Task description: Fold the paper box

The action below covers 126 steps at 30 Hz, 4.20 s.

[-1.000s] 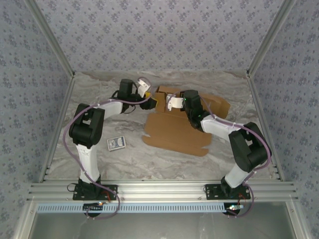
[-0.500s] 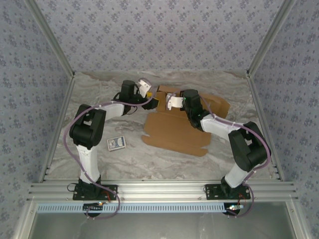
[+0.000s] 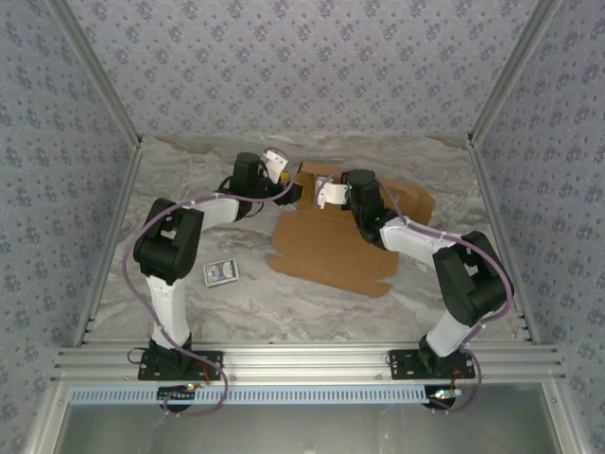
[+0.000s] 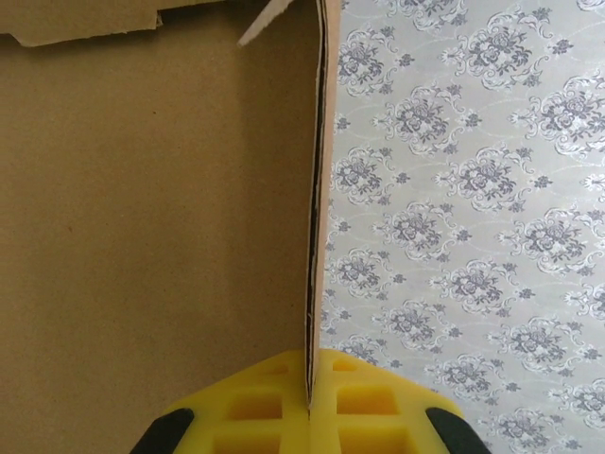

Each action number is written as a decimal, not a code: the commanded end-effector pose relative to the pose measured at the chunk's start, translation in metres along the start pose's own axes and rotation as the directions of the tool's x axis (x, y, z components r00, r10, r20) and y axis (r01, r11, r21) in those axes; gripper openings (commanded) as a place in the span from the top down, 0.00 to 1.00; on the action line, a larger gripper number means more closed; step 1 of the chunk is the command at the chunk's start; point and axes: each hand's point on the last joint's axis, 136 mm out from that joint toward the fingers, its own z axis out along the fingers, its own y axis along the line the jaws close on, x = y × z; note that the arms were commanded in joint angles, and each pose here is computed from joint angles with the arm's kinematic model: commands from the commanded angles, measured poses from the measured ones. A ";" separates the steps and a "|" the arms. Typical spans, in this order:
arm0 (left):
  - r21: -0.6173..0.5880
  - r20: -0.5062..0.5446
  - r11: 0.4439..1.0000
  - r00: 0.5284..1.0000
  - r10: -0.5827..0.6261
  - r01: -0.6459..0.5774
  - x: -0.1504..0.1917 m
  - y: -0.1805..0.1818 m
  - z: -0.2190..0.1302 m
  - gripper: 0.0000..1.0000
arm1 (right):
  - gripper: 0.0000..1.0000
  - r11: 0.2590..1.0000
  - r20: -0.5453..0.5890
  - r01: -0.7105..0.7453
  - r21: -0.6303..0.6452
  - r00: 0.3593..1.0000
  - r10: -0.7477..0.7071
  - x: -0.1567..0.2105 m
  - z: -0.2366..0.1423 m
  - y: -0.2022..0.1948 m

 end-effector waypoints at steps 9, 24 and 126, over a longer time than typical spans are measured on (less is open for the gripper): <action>-0.305 0.099 0.950 0.995 -0.031 0.060 -0.030 0.045 0.005 0.39 | 1.00 0.989 0.081 0.058 -0.140 0.996 -0.047 -0.023 -0.005 0.039; -0.217 0.089 0.976 0.995 0.048 -0.027 -0.032 0.027 0.012 0.33 | 1.00 0.973 0.073 0.022 -0.232 0.997 -0.005 -0.018 -0.002 0.043; -0.729 0.017 0.670 0.983 -0.185 0.139 -0.001 0.096 -0.016 0.42 | 1.00 0.827 -0.064 -0.203 -0.525 0.978 0.199 -0.008 0.010 0.064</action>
